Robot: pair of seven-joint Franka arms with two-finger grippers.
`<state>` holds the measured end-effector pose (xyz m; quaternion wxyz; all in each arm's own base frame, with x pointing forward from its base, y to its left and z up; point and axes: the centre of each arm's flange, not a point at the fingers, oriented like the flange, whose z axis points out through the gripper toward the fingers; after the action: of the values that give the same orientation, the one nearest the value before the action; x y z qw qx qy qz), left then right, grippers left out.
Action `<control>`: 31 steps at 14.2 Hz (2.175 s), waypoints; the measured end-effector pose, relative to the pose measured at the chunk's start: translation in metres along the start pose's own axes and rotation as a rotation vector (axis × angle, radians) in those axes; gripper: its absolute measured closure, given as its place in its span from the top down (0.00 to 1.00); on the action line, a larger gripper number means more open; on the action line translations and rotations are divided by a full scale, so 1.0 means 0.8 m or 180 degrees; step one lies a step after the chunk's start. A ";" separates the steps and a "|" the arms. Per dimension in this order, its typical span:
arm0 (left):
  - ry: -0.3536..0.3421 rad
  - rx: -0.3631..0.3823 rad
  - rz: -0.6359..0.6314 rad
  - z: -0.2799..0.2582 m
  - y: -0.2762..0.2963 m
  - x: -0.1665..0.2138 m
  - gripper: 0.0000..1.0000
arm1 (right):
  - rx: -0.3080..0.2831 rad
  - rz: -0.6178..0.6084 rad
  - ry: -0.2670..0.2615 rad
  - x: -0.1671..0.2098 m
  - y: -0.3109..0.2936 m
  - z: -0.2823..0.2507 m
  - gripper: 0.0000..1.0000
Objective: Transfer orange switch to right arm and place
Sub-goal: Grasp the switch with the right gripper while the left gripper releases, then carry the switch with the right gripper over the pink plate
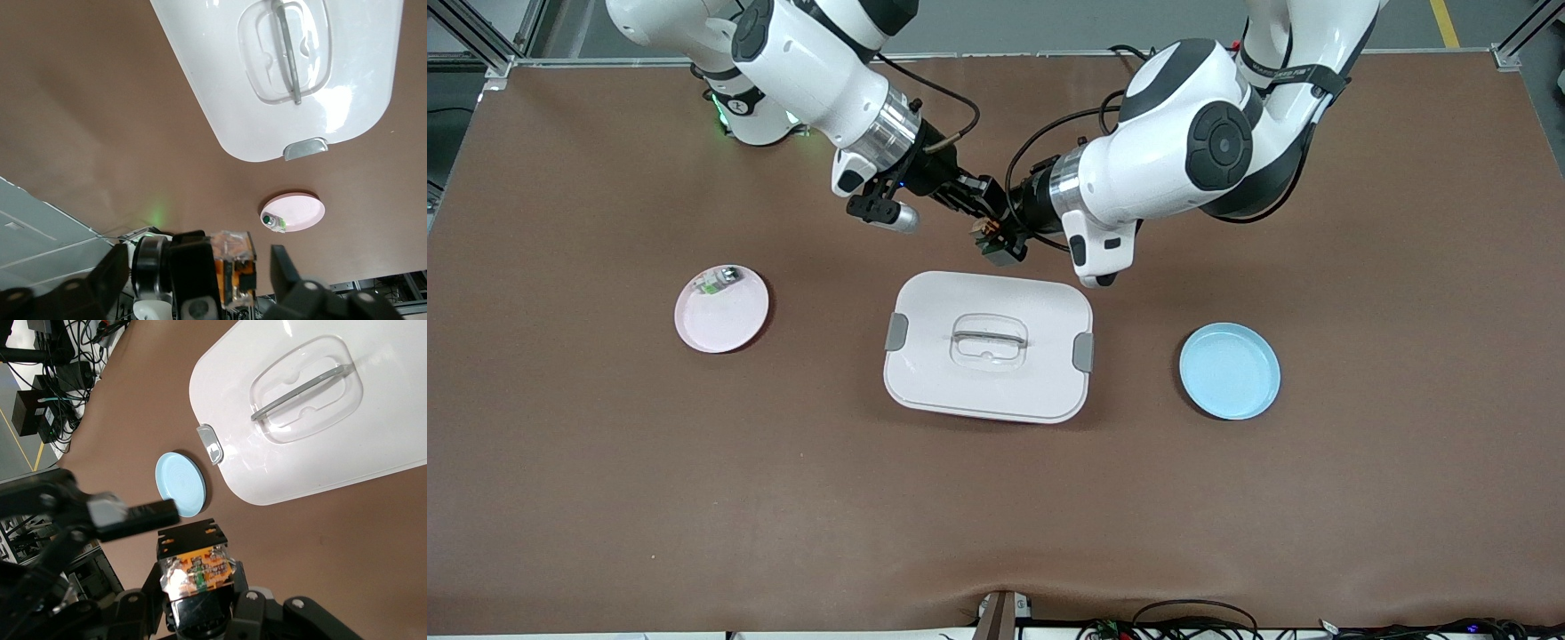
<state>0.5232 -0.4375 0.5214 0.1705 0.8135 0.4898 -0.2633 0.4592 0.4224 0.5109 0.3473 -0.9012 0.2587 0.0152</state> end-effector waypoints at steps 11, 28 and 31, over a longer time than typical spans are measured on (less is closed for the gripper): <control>0.1045 -0.0159 0.1065 -0.112 0.010 0.108 1.00 | -0.0466 -0.0490 0.0012 0.008 0.017 0.005 0.42; 0.2039 0.0639 0.2533 -0.365 -0.099 0.326 1.00 | -0.2470 -0.3872 -0.1014 0.217 0.178 -0.178 0.42; 0.2020 0.0823 0.2685 -0.398 -0.133 0.325 1.00 | -0.2447 -0.4165 -0.1256 0.253 0.219 -0.196 0.42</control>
<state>0.6113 -0.0338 0.6203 0.0038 0.9933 0.1119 0.0284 0.5268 0.1215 0.4800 -0.0111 -0.9081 -0.4149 0.0558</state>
